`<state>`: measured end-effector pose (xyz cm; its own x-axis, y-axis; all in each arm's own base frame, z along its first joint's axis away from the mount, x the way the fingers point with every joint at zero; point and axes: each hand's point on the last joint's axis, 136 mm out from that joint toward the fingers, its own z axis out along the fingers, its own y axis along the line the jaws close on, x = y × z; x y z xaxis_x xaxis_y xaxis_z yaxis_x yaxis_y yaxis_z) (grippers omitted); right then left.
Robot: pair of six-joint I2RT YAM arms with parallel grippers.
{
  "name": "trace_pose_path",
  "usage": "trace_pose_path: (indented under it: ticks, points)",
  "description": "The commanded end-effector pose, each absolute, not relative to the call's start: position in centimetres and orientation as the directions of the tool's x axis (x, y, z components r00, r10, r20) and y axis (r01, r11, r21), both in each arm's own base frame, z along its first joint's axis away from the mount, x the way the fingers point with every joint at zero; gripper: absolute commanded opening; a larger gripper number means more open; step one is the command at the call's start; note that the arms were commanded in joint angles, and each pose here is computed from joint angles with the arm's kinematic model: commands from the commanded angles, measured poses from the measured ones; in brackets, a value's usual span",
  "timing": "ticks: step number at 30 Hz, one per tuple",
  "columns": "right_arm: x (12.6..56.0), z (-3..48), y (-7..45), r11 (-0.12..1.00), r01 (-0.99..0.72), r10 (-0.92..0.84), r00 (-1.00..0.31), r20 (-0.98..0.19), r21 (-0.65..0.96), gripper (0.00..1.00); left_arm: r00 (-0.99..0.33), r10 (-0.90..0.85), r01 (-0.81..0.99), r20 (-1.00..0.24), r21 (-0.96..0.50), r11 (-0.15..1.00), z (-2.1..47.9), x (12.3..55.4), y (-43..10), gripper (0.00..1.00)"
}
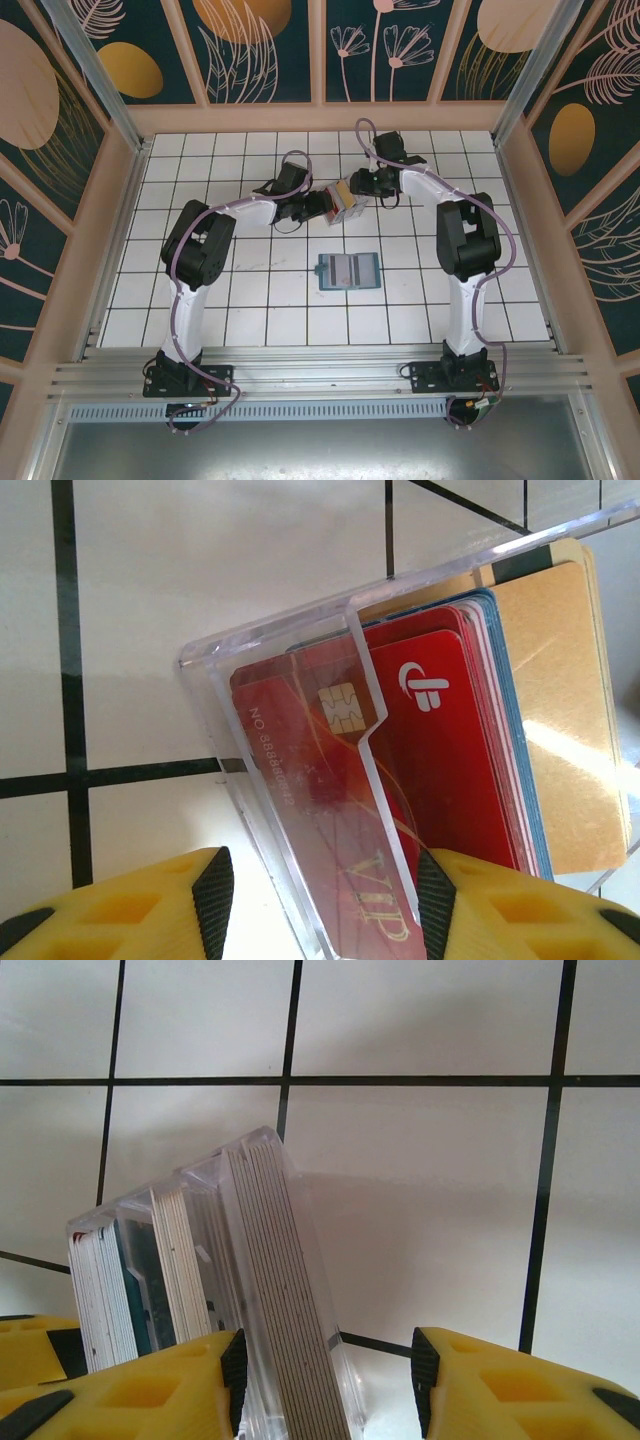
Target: Put the credit cards into the card holder
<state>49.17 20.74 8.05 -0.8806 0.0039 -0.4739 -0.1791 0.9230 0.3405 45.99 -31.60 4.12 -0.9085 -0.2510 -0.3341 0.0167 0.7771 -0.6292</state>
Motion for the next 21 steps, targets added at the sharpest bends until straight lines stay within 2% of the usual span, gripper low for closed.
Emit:
trace_pose_path:
  ticks: [1,10,21]
  points:
    - [49.4,7.7,20.9,0.927,-0.195,-0.024,-0.883,-0.468,0.321,0.49,-0.916,-0.252,-0.015,-0.311,-0.603,0.798,2.3,46.1,-31.1,0.53]
    - [49.8,7.3,20.4,0.938,-0.187,-0.030,-0.882,-0.469,0.292,0.49,-0.919,-0.248,-0.020,-0.305,-0.594,0.804,1.7,46.0,-31.0,0.53]
    - [50.4,9.8,19.5,0.948,-0.181,-0.019,-0.854,-0.519,0.262,0.49,-0.920,-0.256,-0.029,-0.296,-0.601,0.798,1.6,45.4,-30.8,0.53]
